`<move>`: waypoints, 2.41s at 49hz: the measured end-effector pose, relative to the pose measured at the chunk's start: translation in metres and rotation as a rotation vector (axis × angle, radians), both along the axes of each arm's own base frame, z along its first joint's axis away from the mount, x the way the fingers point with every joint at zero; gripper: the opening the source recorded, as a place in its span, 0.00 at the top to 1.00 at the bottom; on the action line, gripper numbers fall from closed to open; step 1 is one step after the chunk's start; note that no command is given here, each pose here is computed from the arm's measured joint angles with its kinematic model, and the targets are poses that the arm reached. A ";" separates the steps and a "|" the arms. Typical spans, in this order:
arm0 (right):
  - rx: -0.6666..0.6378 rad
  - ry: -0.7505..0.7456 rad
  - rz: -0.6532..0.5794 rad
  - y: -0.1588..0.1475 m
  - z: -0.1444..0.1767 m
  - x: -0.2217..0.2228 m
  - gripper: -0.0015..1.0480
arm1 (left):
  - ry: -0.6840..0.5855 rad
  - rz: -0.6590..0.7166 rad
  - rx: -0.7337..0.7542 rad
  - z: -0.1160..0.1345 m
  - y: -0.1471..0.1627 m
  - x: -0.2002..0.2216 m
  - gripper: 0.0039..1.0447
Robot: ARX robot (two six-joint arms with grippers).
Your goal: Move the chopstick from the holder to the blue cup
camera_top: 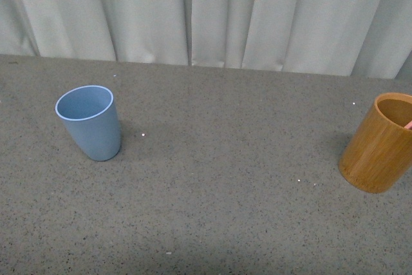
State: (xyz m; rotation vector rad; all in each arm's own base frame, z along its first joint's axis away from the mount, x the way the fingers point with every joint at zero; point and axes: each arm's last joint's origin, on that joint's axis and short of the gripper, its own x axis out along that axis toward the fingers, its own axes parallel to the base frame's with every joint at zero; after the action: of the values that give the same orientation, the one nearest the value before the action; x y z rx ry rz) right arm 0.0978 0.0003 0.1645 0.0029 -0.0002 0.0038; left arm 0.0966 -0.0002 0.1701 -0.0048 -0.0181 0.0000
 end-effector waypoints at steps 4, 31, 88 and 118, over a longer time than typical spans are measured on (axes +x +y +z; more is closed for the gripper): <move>0.000 0.000 0.000 0.000 0.000 0.000 0.09 | 0.000 0.000 0.000 0.000 0.000 0.000 0.06; 0.000 0.000 0.000 0.000 0.000 0.000 0.09 | 0.000 0.000 0.000 0.000 0.000 0.000 0.06; 0.000 0.000 0.000 0.000 0.000 0.000 0.09 | 0.000 0.000 0.000 0.000 0.000 0.000 0.06; 0.000 0.000 0.000 0.000 0.000 0.000 0.09 | 0.000 0.000 0.000 0.000 0.000 0.000 0.06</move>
State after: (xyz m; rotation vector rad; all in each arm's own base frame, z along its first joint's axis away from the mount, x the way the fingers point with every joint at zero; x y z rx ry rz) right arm 0.0978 0.0003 0.1645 0.0029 -0.0002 0.0038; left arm 0.0966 -0.0002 0.1701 -0.0048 -0.0181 0.0000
